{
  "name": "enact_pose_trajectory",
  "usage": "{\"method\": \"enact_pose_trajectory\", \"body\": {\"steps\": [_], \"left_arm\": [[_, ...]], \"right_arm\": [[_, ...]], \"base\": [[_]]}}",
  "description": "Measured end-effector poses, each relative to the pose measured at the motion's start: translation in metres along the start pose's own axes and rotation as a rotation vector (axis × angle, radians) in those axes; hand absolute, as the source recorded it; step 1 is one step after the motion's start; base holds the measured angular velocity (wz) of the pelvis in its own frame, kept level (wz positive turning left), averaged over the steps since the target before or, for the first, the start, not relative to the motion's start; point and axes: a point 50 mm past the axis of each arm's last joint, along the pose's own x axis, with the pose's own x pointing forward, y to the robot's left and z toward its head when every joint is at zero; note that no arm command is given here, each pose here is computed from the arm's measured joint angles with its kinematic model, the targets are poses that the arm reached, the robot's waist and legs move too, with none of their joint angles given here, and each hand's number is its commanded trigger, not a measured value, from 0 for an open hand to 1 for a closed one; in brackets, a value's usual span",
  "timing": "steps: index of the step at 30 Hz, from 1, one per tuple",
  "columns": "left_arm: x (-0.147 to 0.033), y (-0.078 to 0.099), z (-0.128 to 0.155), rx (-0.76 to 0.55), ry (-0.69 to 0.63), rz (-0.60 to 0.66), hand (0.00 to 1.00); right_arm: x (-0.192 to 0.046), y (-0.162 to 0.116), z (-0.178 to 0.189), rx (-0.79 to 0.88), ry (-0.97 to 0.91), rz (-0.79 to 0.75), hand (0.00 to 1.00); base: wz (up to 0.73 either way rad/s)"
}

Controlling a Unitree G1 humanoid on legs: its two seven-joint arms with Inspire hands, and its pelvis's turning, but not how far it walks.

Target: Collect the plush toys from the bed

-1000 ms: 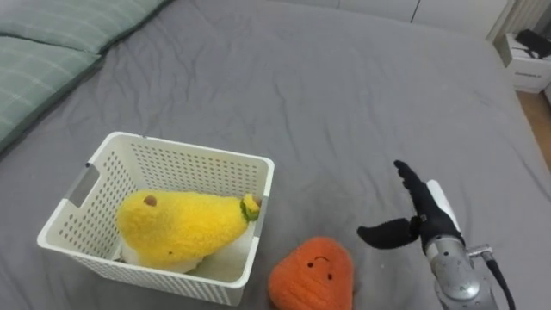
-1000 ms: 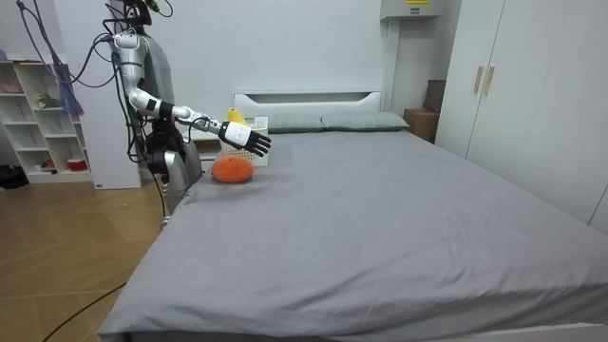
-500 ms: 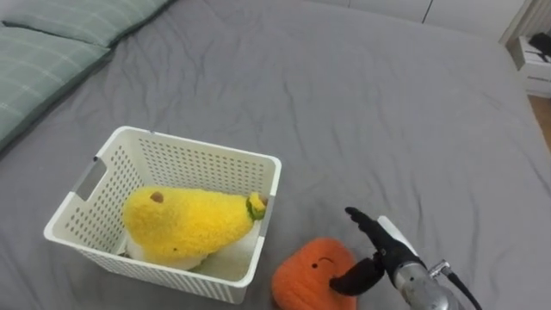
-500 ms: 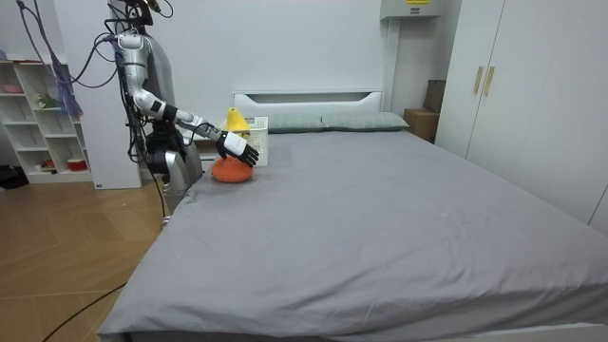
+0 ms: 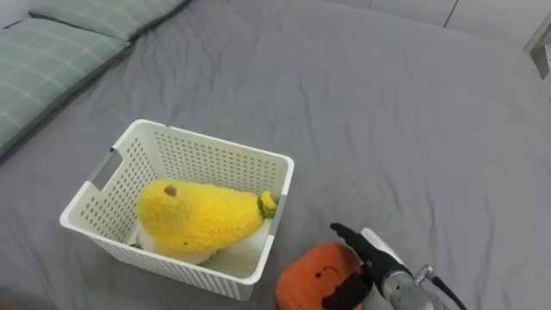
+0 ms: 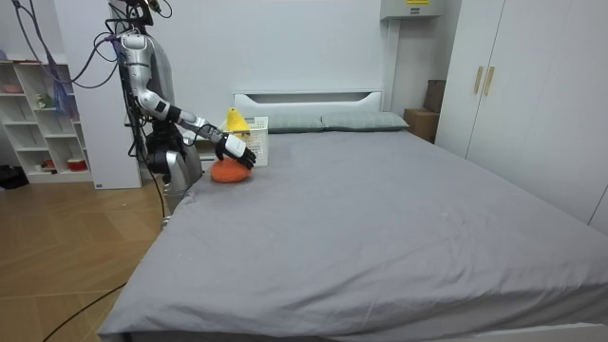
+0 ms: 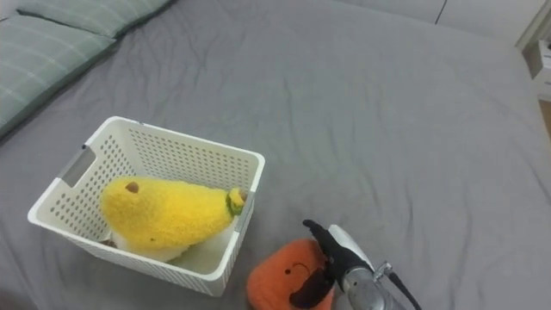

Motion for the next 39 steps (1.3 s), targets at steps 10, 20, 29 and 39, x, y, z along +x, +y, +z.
{"method": "enact_pose_trajectory", "body": {"steps": [10,20,29,39], "left_arm": [[-0.001,-0.002,-0.017,0.027,0.068,-0.007,0.0],[-0.002,-0.003,-0.02,0.045,0.076,-0.012,0.0],[0.0,-0.003,-0.006,0.045,0.041,-0.014,0.0],[0.003,0.007,0.008,-0.03,-0.002,0.014,0.0]], "right_arm": [[0.007,0.002,-0.016,-0.042,0.084,-0.011,1.0],[0.011,0.003,-0.017,-0.065,0.101,-0.039,1.0],[0.009,-0.016,0.019,-0.056,-0.051,-0.134,1.0],[-0.021,-0.091,0.061,0.044,-0.278,-0.515,1.0]], "base": [[0.09],[0.03],[0.02],[-0.04]]}}
